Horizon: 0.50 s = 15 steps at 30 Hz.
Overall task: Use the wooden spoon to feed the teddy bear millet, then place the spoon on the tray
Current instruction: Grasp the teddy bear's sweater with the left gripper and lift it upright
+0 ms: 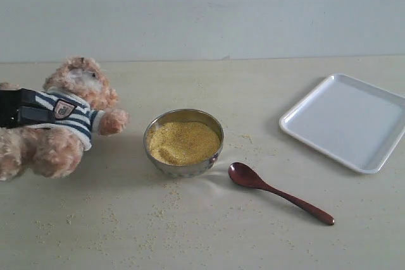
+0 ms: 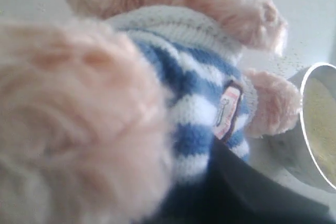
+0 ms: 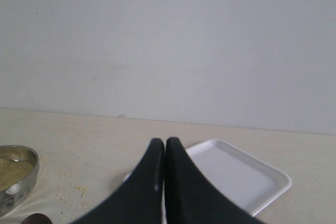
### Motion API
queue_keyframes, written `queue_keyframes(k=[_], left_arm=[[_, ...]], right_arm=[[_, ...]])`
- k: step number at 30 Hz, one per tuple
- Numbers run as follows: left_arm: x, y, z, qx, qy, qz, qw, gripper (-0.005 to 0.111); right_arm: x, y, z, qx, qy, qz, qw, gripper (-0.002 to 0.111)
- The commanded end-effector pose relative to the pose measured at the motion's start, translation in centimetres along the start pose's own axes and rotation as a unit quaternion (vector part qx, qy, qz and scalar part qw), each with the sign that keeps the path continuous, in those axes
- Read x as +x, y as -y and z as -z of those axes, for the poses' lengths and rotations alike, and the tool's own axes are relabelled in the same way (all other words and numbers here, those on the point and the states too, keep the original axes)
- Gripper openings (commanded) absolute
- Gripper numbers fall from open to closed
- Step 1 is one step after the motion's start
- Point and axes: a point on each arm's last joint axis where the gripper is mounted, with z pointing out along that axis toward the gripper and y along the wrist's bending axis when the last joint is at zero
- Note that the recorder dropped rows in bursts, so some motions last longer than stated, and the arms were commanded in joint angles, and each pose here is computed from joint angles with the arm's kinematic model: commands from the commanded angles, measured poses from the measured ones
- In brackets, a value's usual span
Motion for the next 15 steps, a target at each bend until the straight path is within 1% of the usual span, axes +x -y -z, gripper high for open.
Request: queue_keyframes(k=[1,4,8,9,10,11,12,13,14,15], left_arm=[[1.3,2.0,3.2,0.019,0.013,0.01,1.0,0.005],[2.8,3.4,5.1,0.026,0.027,0.012,0.999,0.005],[6.2,4.9,7.3,0.055,0.036,0.037,0.997,0.005],[7.1,5.3,7.9,0.059,0.039,0.039,0.997,0.005],[8.8,6.1,9.0,0.068,0.05,0.046,0.995,0.005],[9.5,6.3,9.4,0.07,0.055,0.048,0.995,0.005],[10.9,6.8,10.1,0.071,0.067,0.056,0.994,0.005],[11.4,7.1,10.4,0.071,0.073,0.056,0.993,0.005],[12.7,7.3,10.7,0.07,0.075,0.066,0.993,0.005],[13.3,7.3,10.7,0.068,0.071,0.071,0.993,0.005]], right_arm=[[0.1,0.0,0.0,0.0,0.0,0.002,1.0,0.0],[0.1,0.0,0.0,0.0,0.0,0.002,1.0,0.0],[0.1,0.0,0.0,0.0,0.0,0.002,1.0,0.0],[0.1,0.0,0.0,0.0,0.0,0.002,1.0,0.0],[0.1,0.0,0.0,0.0,0.0,0.002,1.0,0.0],[0.1,0.0,0.0,0.0,0.0,0.002,1.0,0.0],[0.1,0.0,0.0,0.0,0.0,0.002,1.0,0.0],[0.1,0.0,0.0,0.0,0.0,0.002,1.0,0.0],[0.1,0.0,0.0,0.0,0.0,0.002,1.0,0.0],[0.1,0.0,0.0,0.0,0.0,0.002,1.0,0.0]])
